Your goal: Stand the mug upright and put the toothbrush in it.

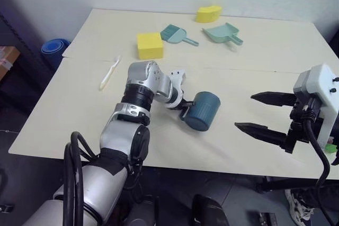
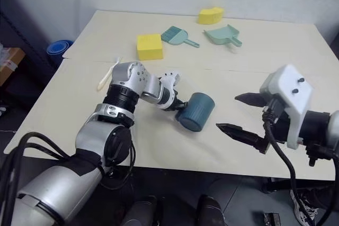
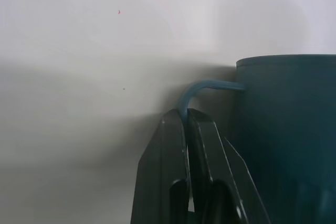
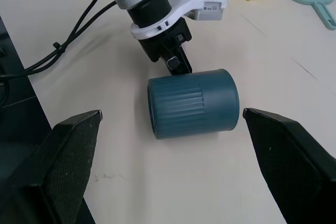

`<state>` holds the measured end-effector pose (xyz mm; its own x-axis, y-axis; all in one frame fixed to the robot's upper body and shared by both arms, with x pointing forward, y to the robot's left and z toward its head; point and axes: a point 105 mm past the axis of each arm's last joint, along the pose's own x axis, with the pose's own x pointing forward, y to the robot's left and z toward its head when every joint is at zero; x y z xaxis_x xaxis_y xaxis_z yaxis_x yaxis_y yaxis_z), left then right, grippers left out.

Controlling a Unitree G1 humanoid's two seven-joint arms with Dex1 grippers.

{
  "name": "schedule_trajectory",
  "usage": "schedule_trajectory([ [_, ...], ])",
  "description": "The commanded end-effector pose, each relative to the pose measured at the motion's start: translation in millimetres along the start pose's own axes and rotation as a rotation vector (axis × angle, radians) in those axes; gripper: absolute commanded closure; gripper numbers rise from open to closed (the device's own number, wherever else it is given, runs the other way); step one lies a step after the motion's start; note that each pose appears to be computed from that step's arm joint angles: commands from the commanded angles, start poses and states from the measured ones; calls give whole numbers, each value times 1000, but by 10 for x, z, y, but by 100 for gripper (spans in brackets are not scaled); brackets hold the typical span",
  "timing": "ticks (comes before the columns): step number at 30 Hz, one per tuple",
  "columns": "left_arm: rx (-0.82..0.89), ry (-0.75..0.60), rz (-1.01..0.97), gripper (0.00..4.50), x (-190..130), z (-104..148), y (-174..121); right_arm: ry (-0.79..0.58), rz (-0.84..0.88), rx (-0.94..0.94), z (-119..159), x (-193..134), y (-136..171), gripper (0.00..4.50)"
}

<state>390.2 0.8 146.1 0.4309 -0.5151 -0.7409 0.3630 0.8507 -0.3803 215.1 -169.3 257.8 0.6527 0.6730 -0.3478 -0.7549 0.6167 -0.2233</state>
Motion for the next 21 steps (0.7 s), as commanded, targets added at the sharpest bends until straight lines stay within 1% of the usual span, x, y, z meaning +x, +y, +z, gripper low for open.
schedule_trajectory([
  [1,-20,-174,-58,448,-140,279,-51,-10,-36,-24,62,-62,-79,0],
  [4,-7,-316,-104,448,-231,442,-80,-6,-49,-12,55,-77,-122,0],
  [7,68,-467,-145,448,-326,556,-140,1,-59,-2,37,-89,-154,0],
  [9,167,-591,-173,448,-405,616,-213,5,-68,8,16,-97,-176,0],
  [11,354,-752,-175,448,-484,630,-296,6,-89,24,-15,-102,-208,0],
  [12,464,-834,-183,448,-525,600,-359,6,-95,33,-31,-102,-213,0],
  [14,556,-934,-196,448,-548,515,-407,6,-94,46,-58,-104,-200,0],
  [17,695,-1097,-154,448,-542,344,-423,16,-99,71,-115,-125,-182,0],
  [18,731,-1137,-145,448,-533,285,-432,19,-103,79,-130,-134,-181,0],
  [21,718,-1159,-136,448,-413,155,-365,40,-86,93,-161,-196,-125,0],
])
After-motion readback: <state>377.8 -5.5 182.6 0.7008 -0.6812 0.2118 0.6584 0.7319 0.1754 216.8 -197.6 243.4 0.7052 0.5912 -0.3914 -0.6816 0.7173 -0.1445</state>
